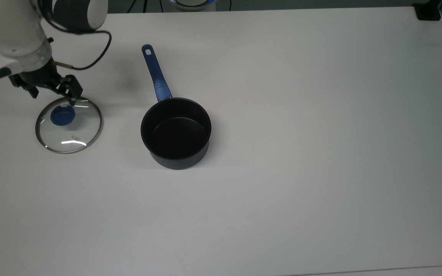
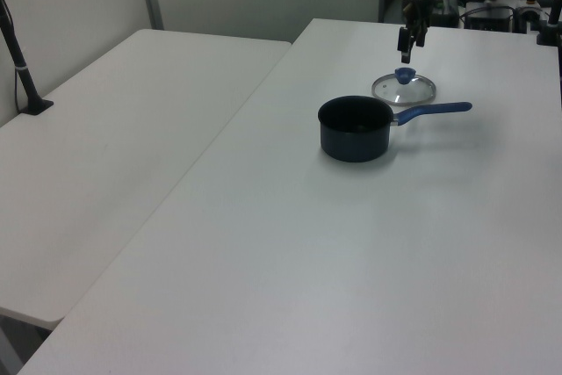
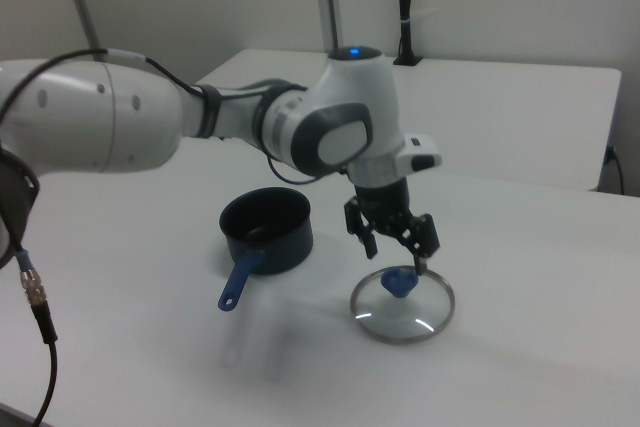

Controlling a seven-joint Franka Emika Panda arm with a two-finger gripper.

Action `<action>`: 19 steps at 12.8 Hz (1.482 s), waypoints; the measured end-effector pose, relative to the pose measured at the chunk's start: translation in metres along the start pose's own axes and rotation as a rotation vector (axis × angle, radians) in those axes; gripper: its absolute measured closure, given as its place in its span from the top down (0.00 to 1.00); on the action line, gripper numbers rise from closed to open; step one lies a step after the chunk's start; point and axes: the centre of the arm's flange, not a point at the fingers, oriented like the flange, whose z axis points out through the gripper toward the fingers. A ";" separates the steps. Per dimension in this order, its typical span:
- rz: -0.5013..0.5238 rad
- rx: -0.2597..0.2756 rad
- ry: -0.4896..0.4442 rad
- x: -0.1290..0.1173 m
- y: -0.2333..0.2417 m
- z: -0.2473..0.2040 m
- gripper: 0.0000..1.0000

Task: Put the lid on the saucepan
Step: 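Move the gripper over the glass lid and lower onto the blue knob, then close the gripper on the blue knob of the glass lid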

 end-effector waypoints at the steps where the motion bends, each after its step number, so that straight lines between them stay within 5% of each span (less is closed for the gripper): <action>1: -0.004 -0.007 0.004 0.002 0.005 0.011 1.00; 12: 0.008 -0.010 -0.008 0.013 -0.015 0.057 0.99; 14: 0.007 -0.010 -0.011 0.013 -0.016 0.059 0.94; 16: 0.014 -0.010 -0.010 0.014 -0.017 0.059 0.67; 19: 0.022 -0.010 -0.009 0.014 -0.017 0.059 0.67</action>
